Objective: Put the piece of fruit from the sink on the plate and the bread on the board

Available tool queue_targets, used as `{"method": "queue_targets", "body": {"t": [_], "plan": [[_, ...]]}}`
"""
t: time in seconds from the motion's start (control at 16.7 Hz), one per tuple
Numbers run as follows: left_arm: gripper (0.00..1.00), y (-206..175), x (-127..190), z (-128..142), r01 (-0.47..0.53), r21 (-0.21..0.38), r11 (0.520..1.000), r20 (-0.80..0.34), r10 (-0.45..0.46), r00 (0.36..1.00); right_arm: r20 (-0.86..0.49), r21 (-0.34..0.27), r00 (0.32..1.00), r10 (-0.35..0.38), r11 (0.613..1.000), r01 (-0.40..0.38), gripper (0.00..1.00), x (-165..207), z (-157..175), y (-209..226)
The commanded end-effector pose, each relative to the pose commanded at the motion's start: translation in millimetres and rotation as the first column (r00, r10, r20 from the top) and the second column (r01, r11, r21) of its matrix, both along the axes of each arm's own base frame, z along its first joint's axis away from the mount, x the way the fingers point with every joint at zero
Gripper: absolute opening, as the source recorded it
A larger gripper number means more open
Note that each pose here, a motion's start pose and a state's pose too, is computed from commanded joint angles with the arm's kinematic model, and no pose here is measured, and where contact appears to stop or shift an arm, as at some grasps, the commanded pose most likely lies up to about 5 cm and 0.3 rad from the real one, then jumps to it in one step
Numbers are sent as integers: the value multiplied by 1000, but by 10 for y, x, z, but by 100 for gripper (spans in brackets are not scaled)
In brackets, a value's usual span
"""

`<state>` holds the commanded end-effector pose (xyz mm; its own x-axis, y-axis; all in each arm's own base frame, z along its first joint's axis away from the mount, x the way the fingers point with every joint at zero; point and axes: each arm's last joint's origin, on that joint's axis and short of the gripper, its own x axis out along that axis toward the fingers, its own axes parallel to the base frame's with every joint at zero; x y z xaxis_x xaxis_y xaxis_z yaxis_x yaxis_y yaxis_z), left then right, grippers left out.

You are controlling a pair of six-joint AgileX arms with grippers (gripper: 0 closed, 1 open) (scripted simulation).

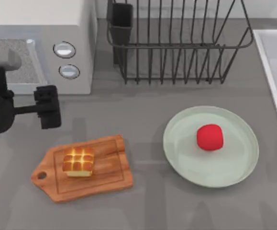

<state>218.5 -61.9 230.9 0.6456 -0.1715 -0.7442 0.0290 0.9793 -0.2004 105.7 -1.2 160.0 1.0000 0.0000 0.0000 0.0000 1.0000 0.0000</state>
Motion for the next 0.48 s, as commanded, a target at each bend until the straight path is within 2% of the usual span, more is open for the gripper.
{"method": "queue_targets", "body": {"t": [0.18,0.48], "plan": [[100,260,-391,38,-27,-5,1000,245,28,969,0,0,1000,0,1000,0,100,0,0,0],[100,496,-904,-239,-83,44,996,556,44,830,0,0,1000,0,1000,0,100,0,0,0]]}}
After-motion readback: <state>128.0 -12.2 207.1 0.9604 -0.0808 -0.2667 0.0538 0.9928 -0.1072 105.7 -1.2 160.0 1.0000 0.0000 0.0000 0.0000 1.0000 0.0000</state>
